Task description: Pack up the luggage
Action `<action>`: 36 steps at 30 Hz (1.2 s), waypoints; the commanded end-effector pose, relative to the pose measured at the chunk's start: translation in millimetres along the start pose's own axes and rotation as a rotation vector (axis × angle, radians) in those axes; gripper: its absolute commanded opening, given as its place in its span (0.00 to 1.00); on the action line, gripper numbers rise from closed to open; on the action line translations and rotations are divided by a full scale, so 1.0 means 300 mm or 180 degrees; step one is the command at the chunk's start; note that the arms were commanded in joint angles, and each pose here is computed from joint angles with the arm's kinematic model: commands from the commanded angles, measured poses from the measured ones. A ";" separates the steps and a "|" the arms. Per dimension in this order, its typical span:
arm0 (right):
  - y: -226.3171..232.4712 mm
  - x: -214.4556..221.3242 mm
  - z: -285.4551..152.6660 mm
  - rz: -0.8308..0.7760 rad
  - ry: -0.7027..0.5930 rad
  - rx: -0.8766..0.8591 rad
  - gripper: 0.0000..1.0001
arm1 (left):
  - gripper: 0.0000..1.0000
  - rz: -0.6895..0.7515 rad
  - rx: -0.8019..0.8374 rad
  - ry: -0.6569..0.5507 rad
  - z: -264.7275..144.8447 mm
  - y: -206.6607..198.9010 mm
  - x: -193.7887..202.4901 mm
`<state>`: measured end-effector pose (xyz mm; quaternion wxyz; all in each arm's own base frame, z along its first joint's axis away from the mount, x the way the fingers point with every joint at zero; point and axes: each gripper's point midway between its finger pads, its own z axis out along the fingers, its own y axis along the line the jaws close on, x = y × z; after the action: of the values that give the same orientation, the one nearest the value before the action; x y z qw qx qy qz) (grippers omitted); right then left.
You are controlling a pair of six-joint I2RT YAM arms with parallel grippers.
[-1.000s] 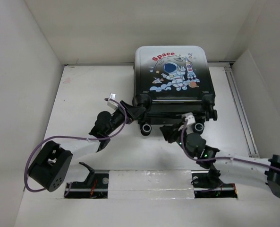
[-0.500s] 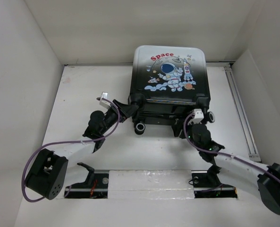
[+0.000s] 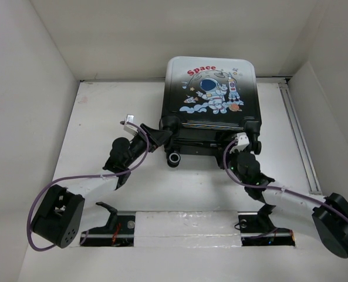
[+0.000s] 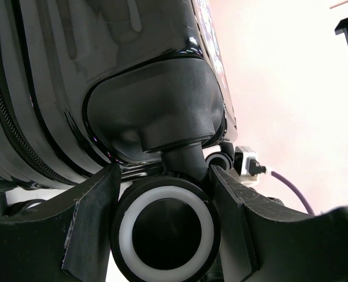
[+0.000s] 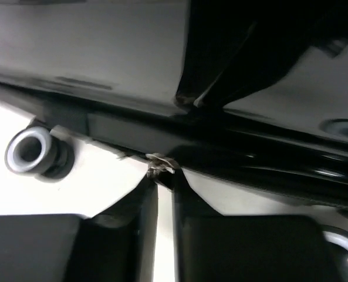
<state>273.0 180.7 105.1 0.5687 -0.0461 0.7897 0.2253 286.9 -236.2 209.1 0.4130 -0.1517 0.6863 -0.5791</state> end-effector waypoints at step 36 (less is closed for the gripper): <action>-0.040 -0.073 -0.143 0.0219 0.0020 0.0538 0.00 | 0.00 0.0190 0.0557 -0.0698 -0.079 -0.278 -0.139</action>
<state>244.1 168.5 133.2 0.5595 -0.0172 0.8067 0.1895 276.0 -234.9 212.7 0.4402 -0.1670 0.7018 -0.5346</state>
